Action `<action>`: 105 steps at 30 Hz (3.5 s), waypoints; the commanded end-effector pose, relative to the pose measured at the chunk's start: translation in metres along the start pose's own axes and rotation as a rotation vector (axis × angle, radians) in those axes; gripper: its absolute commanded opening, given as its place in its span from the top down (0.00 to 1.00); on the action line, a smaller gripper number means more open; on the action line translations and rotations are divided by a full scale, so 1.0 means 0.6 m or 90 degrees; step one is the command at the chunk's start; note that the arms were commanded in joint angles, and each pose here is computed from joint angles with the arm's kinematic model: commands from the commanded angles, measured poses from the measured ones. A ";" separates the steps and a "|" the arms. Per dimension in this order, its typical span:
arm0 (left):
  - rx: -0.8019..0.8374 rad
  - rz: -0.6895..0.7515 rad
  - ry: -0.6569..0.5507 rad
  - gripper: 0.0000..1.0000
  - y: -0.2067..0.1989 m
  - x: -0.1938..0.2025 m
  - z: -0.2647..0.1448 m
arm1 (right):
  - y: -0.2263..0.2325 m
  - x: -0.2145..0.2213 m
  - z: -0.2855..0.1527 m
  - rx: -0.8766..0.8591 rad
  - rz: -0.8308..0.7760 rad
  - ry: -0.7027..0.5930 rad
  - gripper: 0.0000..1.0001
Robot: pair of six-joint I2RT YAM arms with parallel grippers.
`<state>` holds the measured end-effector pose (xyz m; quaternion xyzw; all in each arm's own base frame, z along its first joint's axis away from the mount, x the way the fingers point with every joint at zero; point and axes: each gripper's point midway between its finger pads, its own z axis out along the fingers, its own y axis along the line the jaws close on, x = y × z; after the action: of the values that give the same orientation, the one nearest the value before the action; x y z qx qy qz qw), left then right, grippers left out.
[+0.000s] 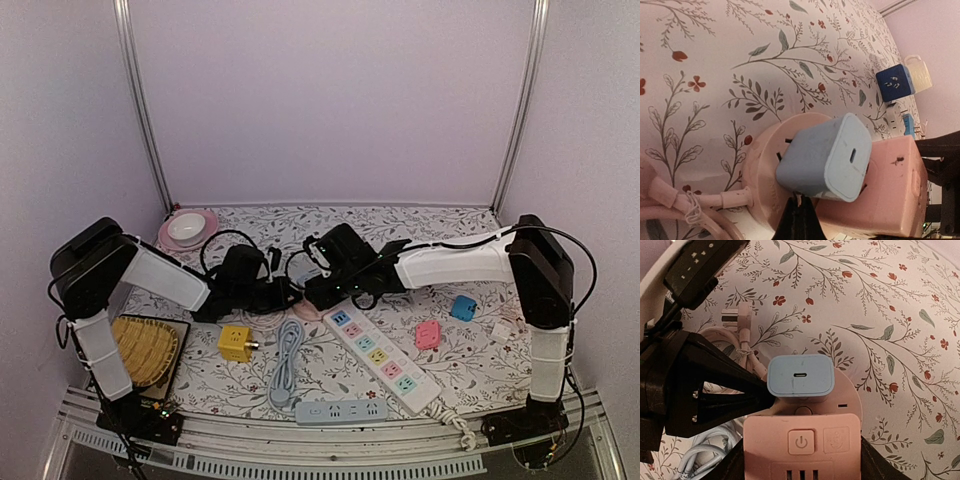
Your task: Pull the plug off the socket
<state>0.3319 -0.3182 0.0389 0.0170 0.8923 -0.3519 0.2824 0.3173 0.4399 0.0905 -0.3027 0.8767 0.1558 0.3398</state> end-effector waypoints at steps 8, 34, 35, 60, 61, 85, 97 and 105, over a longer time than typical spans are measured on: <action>-0.142 -0.019 0.117 1.00 0.106 0.103 0.007 | 0.055 -0.106 -0.076 -0.088 0.056 -0.124 0.67; -0.118 0.018 0.084 1.00 0.056 0.063 -0.015 | 0.069 -0.102 -0.063 -0.036 -0.026 -0.132 0.67; -0.117 0.022 0.080 1.00 0.051 0.058 -0.019 | 0.069 -0.101 -0.061 -0.038 -0.026 -0.132 0.67; -0.078 -0.008 0.087 1.00 0.033 0.068 -0.022 | 0.051 -0.068 0.004 -0.003 0.009 -0.101 0.44; -0.082 -0.009 0.088 1.00 0.036 0.070 -0.020 | 0.050 -0.067 0.003 -0.001 0.009 -0.098 0.41; -0.113 -0.015 0.091 1.00 0.060 0.082 -0.019 | 0.000 -0.020 0.022 0.011 -0.007 -0.026 0.22; -0.117 -0.015 0.093 1.00 0.062 0.083 -0.017 | 0.001 -0.003 0.030 0.029 -0.027 -0.004 0.28; -0.120 -0.016 0.094 1.00 0.064 0.085 -0.016 | 0.004 0.000 0.032 0.023 -0.024 0.004 0.24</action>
<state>0.3196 -0.3082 0.0409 0.0058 0.9073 -0.3225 0.2698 0.3255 0.4485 0.0819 -0.3108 0.8727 0.1379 0.3504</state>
